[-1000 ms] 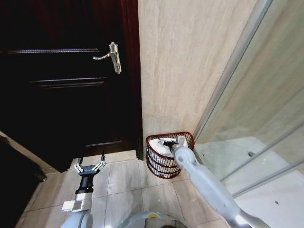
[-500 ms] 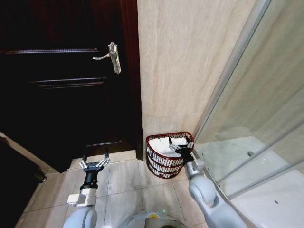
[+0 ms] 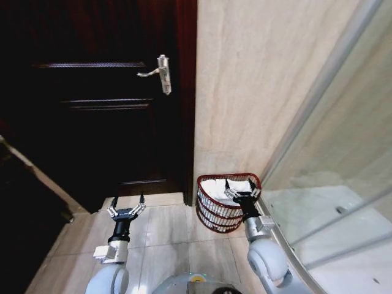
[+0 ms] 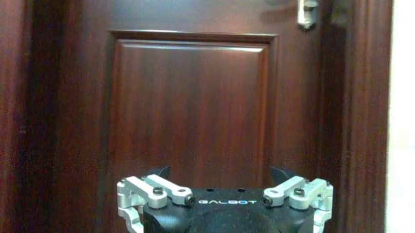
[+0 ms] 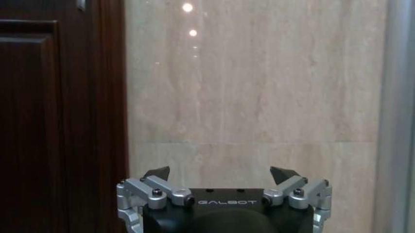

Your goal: Discard the used towel into the hamper.

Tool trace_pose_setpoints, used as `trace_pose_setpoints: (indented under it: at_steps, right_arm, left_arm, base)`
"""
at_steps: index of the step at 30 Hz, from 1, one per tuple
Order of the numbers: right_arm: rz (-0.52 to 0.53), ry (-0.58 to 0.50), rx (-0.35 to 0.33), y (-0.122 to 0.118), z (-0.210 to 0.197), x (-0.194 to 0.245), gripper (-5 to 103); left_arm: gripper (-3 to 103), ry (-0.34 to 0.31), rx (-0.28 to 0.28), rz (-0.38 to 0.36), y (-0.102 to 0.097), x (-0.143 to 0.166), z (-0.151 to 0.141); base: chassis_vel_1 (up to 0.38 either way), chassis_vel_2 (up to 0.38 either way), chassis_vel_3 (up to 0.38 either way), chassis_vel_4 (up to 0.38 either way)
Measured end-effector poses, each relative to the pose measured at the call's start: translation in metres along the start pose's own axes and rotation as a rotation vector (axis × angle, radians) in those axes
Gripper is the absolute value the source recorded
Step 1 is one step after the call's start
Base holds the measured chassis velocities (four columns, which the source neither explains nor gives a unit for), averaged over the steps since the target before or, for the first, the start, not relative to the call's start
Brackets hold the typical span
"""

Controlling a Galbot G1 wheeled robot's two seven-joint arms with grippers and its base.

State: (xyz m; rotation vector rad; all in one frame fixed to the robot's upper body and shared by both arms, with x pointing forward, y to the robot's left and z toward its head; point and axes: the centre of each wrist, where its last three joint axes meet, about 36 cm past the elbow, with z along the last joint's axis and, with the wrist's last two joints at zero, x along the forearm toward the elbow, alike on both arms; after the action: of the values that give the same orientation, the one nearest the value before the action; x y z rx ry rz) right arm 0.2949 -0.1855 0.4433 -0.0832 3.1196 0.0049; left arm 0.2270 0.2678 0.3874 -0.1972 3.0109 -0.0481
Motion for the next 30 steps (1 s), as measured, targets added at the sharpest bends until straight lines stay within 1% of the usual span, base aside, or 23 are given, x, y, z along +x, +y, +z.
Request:
trace_pose_setpoints:
  at_steps: [6,13,16,25,30]
  right_arm:
    - [0.011,-0.003,-0.002,0.001,-0.001,0.000,100]
    - [0.088,-0.019,-0.002,-0.007,-0.006,-0.001,100]
    - [0.101,-0.023,0.005,-0.010,-0.007,-0.001,100]
    - [0.110,-0.032,0.004,-0.011,-0.010,-0.001,100]
    - [0.104,-0.034,0.013,-0.016,-0.011,-0.001,100]
  left_arm:
    - [100,0.016,-0.003,-0.020,0.002,0.002,0.005]
    - [100,0.018,-0.015,-0.009,0.002,-0.001,0.010]
    - [100,0.020,-0.014,-0.007,0.001,-0.003,0.009]
    - [100,0.030,-0.011,-0.009,-0.001,-0.006,0.012]
    - [100,0.035,-0.014,-0.001,-0.002,-0.007,0.011]
  base:
    - [0.052,0.054,0.051,0.050]
    - [0.033,0.020,0.032,0.038]
    - [0.000,0.000,0.000,0.000]
    - [0.000,0.000,0.000,0.000]
    - [0.000,0.000,0.000,0.000]
